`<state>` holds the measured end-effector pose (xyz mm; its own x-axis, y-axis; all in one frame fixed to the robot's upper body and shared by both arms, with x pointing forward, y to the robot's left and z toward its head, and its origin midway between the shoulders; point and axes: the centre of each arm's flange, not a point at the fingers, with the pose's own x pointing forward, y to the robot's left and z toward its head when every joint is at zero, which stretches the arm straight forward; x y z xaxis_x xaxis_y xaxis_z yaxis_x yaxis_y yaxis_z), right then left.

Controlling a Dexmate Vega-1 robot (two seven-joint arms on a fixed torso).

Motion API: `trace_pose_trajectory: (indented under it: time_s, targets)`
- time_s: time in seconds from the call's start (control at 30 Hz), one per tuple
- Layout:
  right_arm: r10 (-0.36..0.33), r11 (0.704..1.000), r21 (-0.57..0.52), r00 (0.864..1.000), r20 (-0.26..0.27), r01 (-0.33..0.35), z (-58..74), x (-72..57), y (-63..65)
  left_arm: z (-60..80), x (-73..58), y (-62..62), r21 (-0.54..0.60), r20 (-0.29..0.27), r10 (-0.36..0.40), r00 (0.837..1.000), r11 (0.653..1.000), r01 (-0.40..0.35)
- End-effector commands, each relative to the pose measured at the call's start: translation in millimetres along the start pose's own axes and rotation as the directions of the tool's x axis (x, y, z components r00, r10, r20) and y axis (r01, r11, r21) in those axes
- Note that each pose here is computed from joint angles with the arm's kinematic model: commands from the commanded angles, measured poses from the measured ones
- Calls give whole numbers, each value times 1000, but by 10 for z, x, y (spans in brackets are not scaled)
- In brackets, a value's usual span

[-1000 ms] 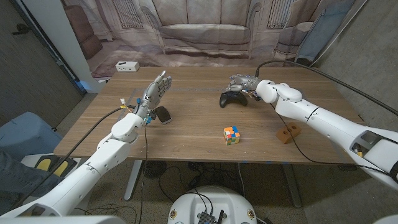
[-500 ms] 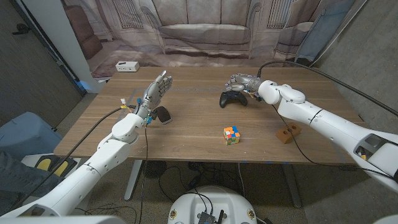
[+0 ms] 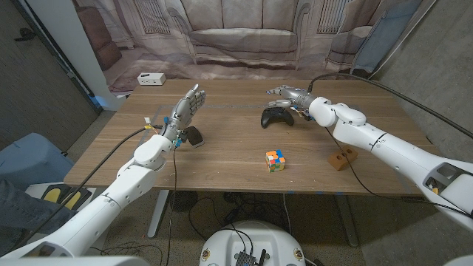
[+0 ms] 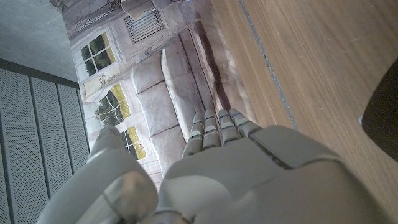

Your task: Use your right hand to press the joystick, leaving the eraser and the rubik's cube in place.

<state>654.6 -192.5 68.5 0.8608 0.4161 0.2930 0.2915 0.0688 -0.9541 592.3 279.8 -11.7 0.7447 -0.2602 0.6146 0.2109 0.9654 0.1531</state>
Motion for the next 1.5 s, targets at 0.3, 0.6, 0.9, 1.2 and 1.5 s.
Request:
trace_pose_trajectory:
  time_s: [0.3, 0.6, 0.9, 1.2, 1.5]
  targets:
    - [-20, 1000, 10, 1000, 12, 20, 42, -12, -23, -11, 16, 26, -2, 0, -5, 1000, 1000, 5]
    - [-55, 997, 47, 998, 27, 54, 60, -61, -70, -3, 32, 39, 1, 2, -14, 1000, 1000, 14]
    - [-99, 992, 77, 994, 46, 96, 84, -138, -132, 30, 57, 42, 15, 2, -25, 1000, 1000, 25]
    - [-130, 984, 129, 990, 61, 122, 62, -198, -165, 35, 40, 46, 20, 1, -19, 1000, 1000, 19]
    - [-164, 974, 170, 984, 74, 149, 40, -281, -207, 53, 39, 30, 24, 7, -17, 1000, 1000, 17]
